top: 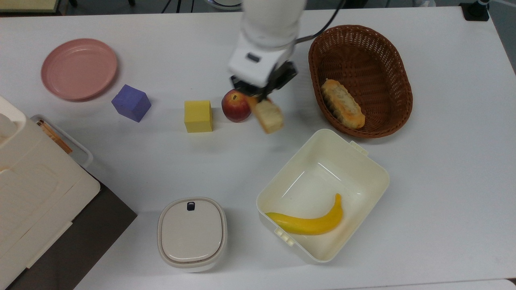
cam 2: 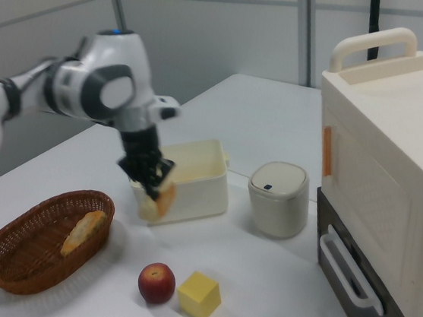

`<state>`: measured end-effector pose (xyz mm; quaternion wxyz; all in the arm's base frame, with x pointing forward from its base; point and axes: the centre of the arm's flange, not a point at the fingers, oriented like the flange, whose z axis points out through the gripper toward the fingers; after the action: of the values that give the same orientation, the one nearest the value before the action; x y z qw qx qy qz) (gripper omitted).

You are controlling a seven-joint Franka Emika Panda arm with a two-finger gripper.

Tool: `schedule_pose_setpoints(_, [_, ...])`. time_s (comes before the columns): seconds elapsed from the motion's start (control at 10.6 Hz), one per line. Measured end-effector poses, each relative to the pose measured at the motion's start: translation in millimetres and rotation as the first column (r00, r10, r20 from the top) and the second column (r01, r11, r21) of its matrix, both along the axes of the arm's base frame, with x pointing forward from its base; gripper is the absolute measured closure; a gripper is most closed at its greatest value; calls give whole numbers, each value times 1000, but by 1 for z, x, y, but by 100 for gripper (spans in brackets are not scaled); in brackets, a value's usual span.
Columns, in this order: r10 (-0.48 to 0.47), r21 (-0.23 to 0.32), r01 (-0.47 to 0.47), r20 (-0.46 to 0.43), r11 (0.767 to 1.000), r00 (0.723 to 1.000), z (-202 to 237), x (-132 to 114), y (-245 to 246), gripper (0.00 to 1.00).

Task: Put the bread in the basket
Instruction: 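Carry the bread slice over the wicker basket and release it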

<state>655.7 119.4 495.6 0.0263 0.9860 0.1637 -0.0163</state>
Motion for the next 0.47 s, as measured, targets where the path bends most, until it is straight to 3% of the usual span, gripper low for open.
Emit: schedule_pose_setpoints(0.47, [150, 24, -150, 6, 988, 989, 15, -53, 149, 94])
